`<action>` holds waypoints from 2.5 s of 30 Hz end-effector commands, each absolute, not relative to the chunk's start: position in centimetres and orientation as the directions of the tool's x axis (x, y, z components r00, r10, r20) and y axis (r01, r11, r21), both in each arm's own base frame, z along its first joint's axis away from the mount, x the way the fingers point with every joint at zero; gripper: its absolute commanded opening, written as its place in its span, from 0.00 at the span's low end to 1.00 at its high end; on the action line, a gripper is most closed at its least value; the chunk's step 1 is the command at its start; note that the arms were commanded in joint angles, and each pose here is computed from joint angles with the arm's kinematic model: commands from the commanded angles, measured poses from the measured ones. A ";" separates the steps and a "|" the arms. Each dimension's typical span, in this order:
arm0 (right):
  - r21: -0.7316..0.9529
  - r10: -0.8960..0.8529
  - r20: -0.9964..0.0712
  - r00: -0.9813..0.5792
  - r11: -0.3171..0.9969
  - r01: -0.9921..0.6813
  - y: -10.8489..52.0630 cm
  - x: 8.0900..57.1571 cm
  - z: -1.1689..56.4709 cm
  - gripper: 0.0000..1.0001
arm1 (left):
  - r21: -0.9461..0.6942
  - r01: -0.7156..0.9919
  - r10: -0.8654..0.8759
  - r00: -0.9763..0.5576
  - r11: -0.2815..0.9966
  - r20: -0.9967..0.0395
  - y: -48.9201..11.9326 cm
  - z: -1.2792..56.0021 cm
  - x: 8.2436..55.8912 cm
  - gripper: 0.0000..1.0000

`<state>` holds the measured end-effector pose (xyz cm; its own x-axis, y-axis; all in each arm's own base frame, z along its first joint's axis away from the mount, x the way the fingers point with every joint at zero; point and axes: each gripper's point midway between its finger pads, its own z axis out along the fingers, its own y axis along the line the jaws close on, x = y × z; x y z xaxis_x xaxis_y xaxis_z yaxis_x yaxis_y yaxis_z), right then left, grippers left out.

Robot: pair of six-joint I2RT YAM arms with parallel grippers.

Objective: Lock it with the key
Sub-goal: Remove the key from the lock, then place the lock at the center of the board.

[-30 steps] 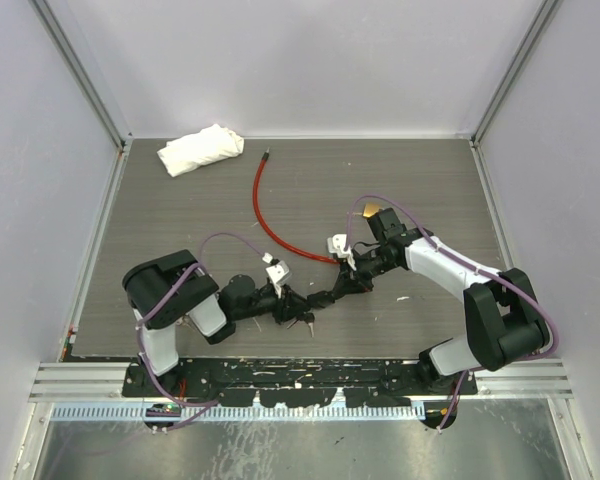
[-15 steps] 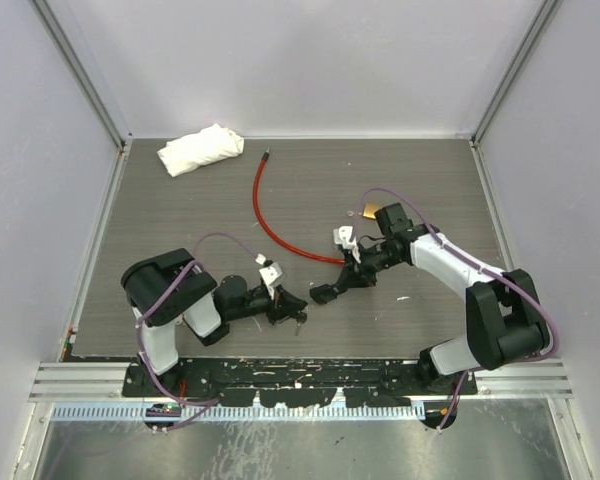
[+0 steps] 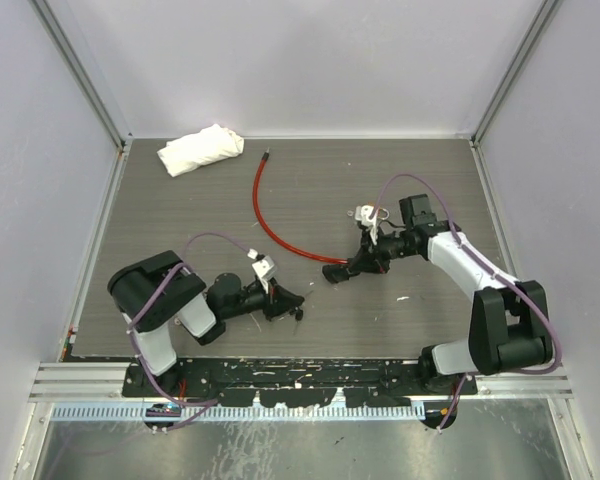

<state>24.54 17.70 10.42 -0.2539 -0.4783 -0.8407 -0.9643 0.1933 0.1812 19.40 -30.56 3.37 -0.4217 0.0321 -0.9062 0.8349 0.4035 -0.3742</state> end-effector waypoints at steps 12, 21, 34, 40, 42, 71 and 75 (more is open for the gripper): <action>0.194 -0.105 -0.956 -0.272 0.466 -0.863 15.1 30.7 20.3 0.01 | -0.648 0.648 -0.151 -0.651 0.400 -0.744 -33.5 12.3 25.5 0.00; 0.338 -0.005 -0.918 -0.396 0.510 -0.791 14.7 31.9 18.7 0.02 | -0.787 0.511 -0.306 -0.731 0.346 -0.610 -34.6 15.2 31.8 0.00; 0.618 0.269 -0.752 -0.601 0.605 -0.502 14.8 37.7 14.8 0.04 | -0.850 0.263 -0.435 -0.768 0.456 -0.471 -34.4 9.3 43.0 0.00; 0.669 0.290 -0.697 -0.656 0.591 -0.450 16.7 41.3 12.9 0.05 | -0.844 0.206 -0.413 -0.799 0.495 -0.437 -34.9 7.8 45.3 0.01; 0.694 0.296 -0.663 -0.688 0.586 -0.417 17.2 42.4 11.8 0.06 | -0.836 0.184 -0.406 -0.807 0.516 -0.428 -34.7 7.1 45.6 0.02; 0.105 -0.305 -0.853 -0.424 0.696 -0.711 17.2 41.0 18.4 0.62 | -0.366 0.318 -0.198 -0.455 0.875 -0.868 -19.9 15.4 36.5 0.72; 0.054 -0.321 -0.900 -0.295 0.590 -0.806 17.9 36.7 22.3 0.62 | -0.393 0.302 -0.222 -0.473 0.869 -0.853 -18.0 14.5 32.3 0.80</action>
